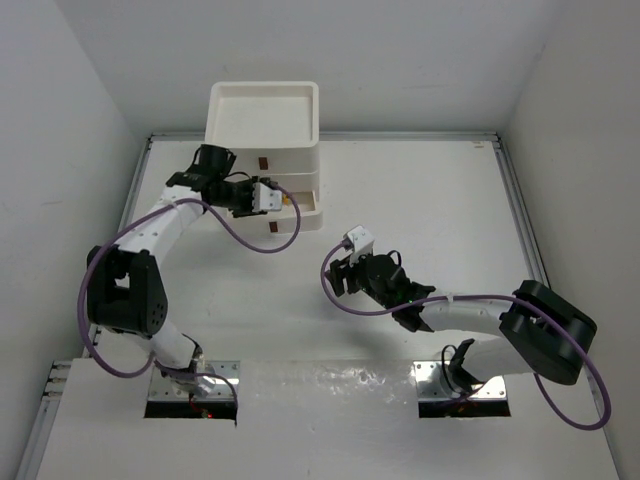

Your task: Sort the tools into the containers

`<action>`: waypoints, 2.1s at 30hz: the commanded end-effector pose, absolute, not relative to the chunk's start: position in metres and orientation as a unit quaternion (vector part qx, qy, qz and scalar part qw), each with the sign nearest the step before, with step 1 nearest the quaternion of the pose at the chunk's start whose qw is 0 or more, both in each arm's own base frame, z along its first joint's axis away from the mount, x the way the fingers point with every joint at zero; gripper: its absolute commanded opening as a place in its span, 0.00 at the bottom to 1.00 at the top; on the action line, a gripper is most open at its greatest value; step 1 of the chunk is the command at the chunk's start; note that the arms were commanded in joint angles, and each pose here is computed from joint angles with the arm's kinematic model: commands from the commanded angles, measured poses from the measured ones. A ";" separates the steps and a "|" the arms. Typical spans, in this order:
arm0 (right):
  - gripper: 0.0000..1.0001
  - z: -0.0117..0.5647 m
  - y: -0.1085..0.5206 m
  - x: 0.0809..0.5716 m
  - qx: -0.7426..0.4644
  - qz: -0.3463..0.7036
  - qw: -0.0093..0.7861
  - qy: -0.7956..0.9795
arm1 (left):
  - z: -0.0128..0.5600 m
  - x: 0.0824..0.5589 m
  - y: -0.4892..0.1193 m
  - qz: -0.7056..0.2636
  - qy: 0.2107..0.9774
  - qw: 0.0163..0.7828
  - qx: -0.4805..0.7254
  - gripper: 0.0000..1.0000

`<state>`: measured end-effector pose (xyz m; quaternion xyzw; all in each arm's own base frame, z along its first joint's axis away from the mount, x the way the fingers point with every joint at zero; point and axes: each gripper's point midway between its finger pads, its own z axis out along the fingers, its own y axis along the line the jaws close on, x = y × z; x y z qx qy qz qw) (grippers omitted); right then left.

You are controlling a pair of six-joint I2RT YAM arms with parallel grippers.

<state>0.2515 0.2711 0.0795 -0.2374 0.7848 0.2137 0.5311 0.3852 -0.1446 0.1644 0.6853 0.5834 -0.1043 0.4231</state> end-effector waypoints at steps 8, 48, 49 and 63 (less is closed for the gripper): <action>0.65 0.080 0.278 0.257 -0.241 0.208 0.536 0.782 | 0.169 0.386 -0.166 -0.113 0.458 0.443 0.763 0.00; 0.65 0.069 0.293 0.250 -0.242 0.246 0.512 0.786 | 0.058 0.444 -0.144 -0.125 0.572 0.322 0.744 0.36; 0.65 0.068 0.294 0.250 -0.243 0.246 0.511 0.787 | 0.058 0.444 -0.145 -0.125 0.573 0.323 0.743 0.38; 0.65 0.068 0.300 0.250 -0.252 0.250 0.502 0.789 | 0.075 0.446 -0.147 -0.118 0.580 0.346 0.728 0.66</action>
